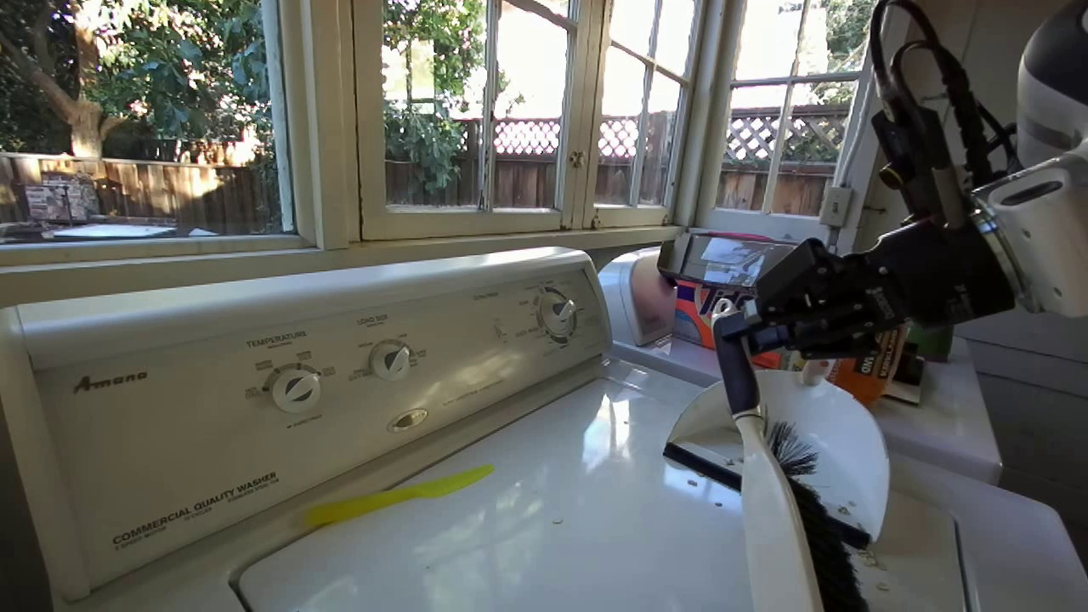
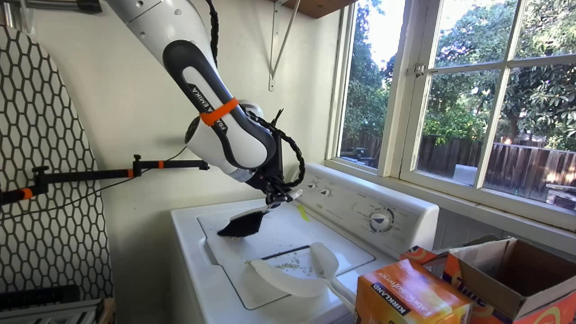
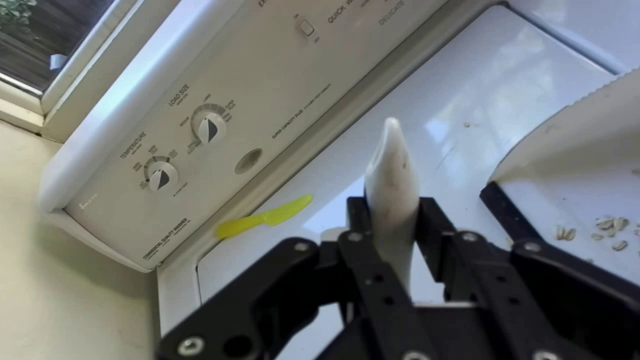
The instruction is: Use the small broom to sweep the objects on the dustpan
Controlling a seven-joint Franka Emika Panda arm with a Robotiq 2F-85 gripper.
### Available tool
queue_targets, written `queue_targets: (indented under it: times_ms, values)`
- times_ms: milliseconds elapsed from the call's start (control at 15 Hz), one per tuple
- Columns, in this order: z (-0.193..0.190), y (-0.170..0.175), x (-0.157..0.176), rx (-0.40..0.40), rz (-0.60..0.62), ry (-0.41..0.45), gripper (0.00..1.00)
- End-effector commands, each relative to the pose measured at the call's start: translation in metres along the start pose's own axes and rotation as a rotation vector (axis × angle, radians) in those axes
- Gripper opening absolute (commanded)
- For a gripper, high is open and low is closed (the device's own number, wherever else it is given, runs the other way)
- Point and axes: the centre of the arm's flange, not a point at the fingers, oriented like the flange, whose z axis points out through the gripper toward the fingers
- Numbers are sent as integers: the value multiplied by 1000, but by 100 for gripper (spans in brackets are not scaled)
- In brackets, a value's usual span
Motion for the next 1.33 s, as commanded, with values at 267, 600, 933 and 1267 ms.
queue_targets:
  times_ms: [267, 600, 933, 1267]
  values:
    - [4, -17, -11, 70, -16, -36, 7]
    - [5, -25, -21, 108, -1, -86, 7]
    - [4, -29, -34, 146, -9, -141, 7]
    - [-3, -36, -48, 189, -19, -200, 7]
